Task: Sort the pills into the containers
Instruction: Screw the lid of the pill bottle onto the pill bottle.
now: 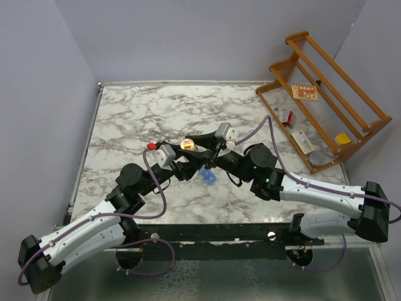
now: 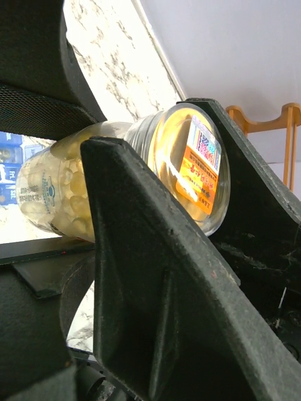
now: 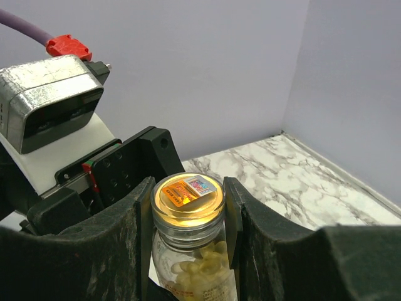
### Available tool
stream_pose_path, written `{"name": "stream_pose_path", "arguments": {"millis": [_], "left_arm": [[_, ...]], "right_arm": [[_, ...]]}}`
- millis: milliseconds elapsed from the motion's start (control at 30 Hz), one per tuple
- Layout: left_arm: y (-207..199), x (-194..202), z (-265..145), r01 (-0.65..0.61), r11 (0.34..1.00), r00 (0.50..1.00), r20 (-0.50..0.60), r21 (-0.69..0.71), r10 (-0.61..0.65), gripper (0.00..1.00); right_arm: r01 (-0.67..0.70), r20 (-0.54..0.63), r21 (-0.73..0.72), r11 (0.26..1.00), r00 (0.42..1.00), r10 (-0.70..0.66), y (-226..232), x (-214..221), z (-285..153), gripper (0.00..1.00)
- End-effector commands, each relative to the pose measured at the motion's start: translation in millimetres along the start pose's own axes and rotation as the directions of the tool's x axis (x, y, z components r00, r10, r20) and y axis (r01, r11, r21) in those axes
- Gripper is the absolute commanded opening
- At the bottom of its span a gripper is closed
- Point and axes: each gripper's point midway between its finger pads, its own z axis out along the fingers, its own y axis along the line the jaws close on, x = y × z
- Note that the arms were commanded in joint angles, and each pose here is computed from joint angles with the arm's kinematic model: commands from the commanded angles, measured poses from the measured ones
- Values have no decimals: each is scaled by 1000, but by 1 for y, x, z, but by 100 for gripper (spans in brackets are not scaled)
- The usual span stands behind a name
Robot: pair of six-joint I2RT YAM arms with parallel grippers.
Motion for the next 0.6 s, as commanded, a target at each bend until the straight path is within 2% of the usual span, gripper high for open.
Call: {"name": "stream_pose_path", "arguments": {"millis": [0,167,200,300,400,567], "left_arm": [[-18,-62,1,-59,995,976,215,78,41,0],[-18,-59,-2,-53,996,976,213,77,35,0],[-18,-59,-2,-52,996,976,215,75,34,0],[-18,-59,-3,-51,996,976,215,72,34,0],[-17,-55,0,-49,996,979,202,71,34,0],[-20,-49,3,-48,994,984,178,94,30,0]], "right_arm": [[48,-243,68,997,970,-30,-6,73,-11,29],[64,-230,84,994,972,-43,-10,65,-15,38],[67,-231,85,994,972,-46,-10,64,-16,43],[72,-232,85,994,971,-51,-11,63,-19,47],[76,-226,68,995,972,-58,-8,61,-21,57],[89,-202,66,994,977,-74,-9,49,-24,60]]}}
